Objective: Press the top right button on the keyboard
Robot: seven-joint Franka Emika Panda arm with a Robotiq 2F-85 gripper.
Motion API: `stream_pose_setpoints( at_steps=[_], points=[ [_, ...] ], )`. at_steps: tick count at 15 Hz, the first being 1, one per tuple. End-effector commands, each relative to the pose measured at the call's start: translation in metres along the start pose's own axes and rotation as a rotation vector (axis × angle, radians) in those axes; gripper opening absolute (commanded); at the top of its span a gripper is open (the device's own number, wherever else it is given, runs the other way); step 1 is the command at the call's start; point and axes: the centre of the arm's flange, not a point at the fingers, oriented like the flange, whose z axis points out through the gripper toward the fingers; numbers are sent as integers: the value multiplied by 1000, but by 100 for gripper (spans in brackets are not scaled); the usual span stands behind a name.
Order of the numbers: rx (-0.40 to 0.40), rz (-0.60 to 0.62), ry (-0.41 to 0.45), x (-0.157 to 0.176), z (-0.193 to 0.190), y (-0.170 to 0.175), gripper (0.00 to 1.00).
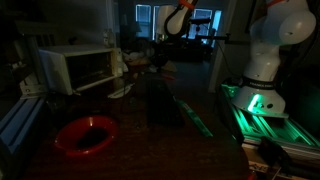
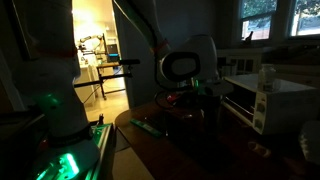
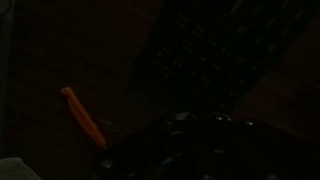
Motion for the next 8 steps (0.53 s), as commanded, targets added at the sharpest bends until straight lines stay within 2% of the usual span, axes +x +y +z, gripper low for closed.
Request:
stream_pose_setpoints(
  at_steps=[1, 3, 8],
  points=[
    [-47, -56, -32, -32, -48, 8, 37],
    [-79, -89, -42, -41, -64, 10, 53],
    [-104, -192, -87, -68, -104, 12, 91]
  ],
)
